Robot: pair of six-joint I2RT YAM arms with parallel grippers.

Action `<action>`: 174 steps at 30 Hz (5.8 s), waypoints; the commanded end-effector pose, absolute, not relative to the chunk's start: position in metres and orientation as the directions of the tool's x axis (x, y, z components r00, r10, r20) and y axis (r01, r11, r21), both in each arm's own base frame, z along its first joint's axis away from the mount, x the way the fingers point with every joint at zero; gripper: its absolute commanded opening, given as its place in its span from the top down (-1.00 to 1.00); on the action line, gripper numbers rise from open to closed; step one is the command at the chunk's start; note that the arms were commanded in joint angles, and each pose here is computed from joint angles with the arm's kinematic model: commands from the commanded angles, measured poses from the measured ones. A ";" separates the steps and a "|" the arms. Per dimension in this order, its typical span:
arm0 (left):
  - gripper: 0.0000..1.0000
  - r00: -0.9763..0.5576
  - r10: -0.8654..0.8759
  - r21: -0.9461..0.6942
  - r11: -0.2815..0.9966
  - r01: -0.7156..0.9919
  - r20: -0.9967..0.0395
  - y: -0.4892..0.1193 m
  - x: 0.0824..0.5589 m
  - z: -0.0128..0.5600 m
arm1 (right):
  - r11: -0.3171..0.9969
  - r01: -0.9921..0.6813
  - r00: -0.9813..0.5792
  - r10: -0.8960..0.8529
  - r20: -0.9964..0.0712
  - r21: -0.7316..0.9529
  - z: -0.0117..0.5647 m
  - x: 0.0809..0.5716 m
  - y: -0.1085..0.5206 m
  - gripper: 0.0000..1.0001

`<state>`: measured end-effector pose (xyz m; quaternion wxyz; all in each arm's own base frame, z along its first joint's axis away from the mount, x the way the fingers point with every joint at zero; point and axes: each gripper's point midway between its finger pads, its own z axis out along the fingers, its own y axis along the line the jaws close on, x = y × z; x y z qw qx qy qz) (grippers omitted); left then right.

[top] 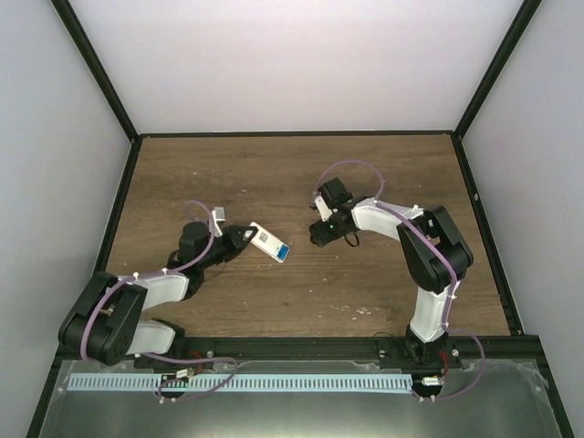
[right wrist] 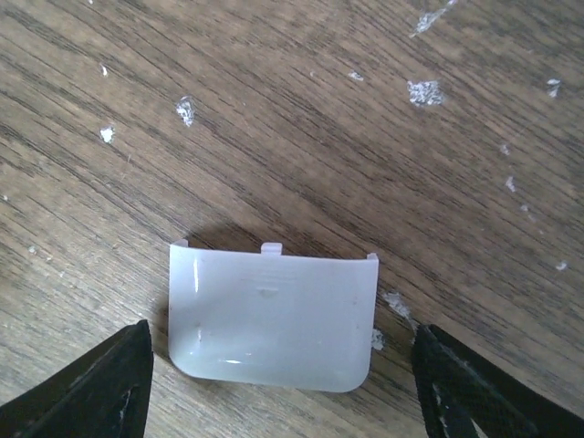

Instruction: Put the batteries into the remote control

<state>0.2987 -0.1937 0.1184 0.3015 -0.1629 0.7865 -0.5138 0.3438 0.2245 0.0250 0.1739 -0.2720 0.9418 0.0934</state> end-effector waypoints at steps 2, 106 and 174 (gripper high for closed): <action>1.00 -0.762 -0.555 -0.919 0.371 0.132 -0.333 -0.199 0.299 0.127 | 0.816 -0.576 -0.768 -0.520 -0.374 0.047 0.017 0.343 0.227 -0.30; 1.00 -0.767 -0.570 -0.937 0.328 0.118 -0.296 -0.190 0.306 0.059 | 0.304 -0.944 -0.320 -0.761 -0.564 0.126 0.034 0.264 0.342 0.12; 1.00 -0.752 -0.584 -0.936 0.329 0.124 -0.305 -0.184 0.306 0.059 | 0.336 -0.936 -0.334 -0.760 -0.557 0.104 0.049 0.257 0.329 0.13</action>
